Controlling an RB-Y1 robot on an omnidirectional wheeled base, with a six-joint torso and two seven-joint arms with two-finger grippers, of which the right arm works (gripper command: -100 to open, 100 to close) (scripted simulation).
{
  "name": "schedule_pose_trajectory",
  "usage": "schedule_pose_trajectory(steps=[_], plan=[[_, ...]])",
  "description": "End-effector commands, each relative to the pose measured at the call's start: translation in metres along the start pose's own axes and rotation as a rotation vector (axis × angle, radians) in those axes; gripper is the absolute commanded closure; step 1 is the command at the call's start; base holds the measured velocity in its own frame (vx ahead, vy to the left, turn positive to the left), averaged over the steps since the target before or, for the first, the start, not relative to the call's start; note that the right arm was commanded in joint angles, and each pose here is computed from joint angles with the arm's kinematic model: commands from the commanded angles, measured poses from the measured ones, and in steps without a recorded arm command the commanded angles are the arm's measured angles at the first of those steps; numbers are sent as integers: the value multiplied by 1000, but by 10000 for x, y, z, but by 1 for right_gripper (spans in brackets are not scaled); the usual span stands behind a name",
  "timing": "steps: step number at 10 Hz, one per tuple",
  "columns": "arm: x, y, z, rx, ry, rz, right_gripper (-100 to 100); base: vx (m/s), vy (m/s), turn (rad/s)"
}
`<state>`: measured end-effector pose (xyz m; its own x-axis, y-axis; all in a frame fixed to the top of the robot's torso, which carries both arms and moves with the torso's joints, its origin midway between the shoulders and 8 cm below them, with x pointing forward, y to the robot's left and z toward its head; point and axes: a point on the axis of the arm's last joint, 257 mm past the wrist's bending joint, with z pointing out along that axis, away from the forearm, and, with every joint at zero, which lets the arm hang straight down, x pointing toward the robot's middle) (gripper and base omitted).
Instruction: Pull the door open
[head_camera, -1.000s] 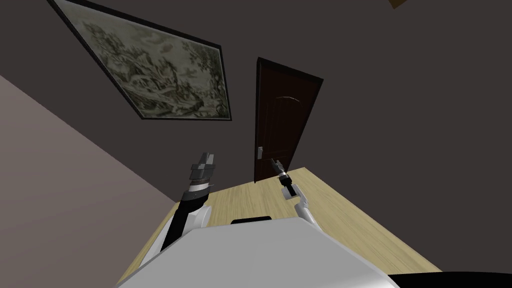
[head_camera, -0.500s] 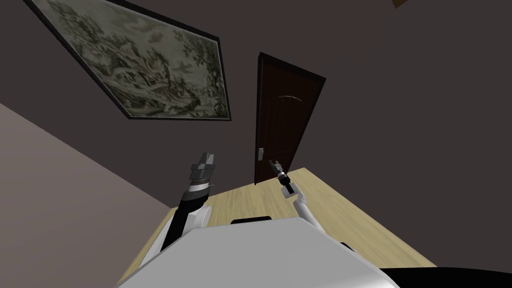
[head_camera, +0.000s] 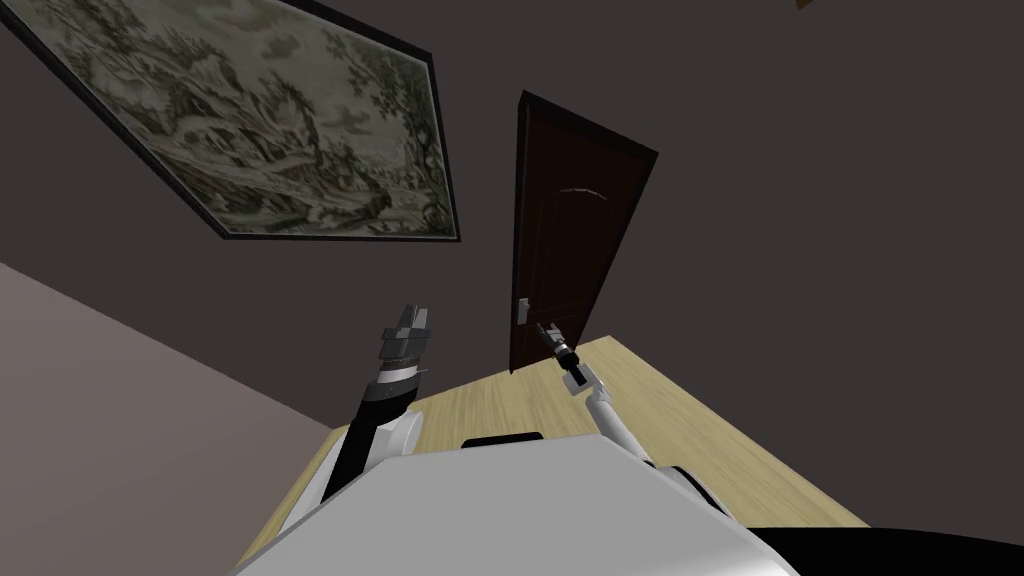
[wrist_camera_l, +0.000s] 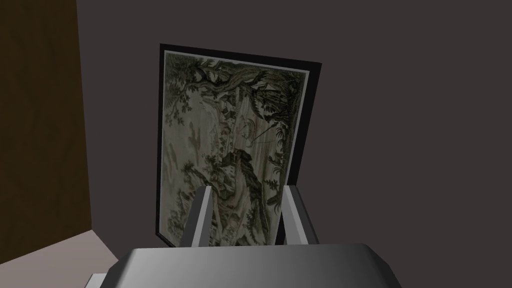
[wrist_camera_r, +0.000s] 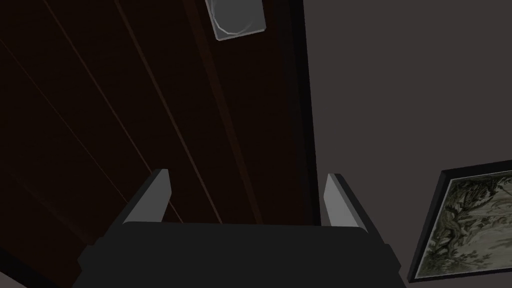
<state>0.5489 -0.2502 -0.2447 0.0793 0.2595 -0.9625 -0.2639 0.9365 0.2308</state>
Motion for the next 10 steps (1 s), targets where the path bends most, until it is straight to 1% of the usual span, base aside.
schedule_pose_trajectory(steps=[1, 6, 7, 9, 10], plan=[[75, -37, 17, -2, 22, -36, -100, 91, 34, -31], [277, -133, 55, -9, 81, -130, -100, 82, 41, -28], [344, -167, 65, -12, 102, -162, -100, 105, 39, -36], [435, -216, 75, -17, 130, -207, -100, 130, 57, -42], [460, -229, 77, -19, 138, -219, -100, 96, 43, -20]])
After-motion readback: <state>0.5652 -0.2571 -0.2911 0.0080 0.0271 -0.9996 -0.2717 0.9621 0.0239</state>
